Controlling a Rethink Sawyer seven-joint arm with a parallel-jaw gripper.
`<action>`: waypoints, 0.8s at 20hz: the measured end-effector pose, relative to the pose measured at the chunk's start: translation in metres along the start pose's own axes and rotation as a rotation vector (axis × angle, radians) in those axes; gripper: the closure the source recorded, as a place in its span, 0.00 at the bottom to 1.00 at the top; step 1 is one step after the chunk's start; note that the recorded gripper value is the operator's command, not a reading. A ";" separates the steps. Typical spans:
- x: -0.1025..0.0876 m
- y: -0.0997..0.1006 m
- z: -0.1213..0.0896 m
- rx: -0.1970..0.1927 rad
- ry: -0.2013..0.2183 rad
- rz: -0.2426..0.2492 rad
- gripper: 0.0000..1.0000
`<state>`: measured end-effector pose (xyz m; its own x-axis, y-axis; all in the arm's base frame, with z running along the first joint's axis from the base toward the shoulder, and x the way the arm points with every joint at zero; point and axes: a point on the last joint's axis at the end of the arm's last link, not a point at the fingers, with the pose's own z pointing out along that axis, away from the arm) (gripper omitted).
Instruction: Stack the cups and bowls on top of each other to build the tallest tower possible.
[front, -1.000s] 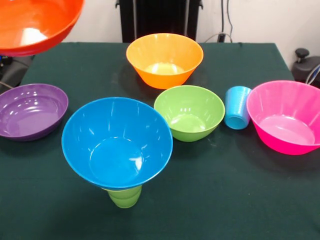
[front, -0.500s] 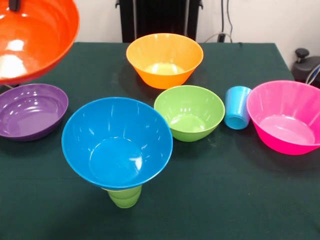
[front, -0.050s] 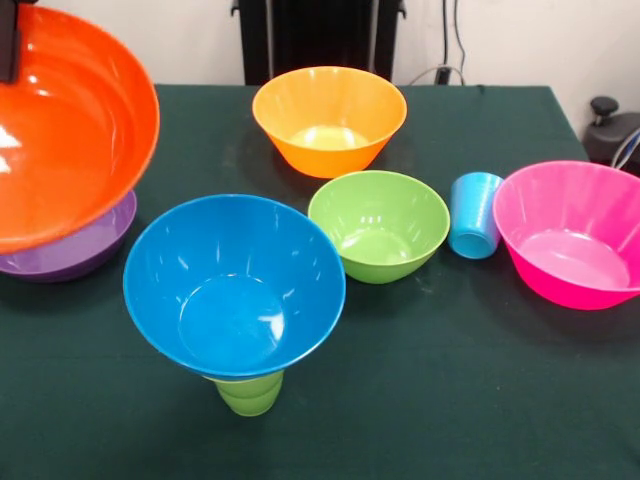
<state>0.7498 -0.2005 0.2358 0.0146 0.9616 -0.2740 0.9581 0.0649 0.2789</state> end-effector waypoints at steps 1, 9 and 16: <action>0.001 0.005 0.002 0.001 0.001 -0.004 1.00; 0.005 0.032 0.012 -0.003 -0.001 -0.021 1.00; 0.015 0.052 0.019 -0.028 -0.012 -0.042 1.00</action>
<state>0.8052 -0.1882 0.2292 -0.0217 0.9547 -0.2968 0.9495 0.1126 0.2928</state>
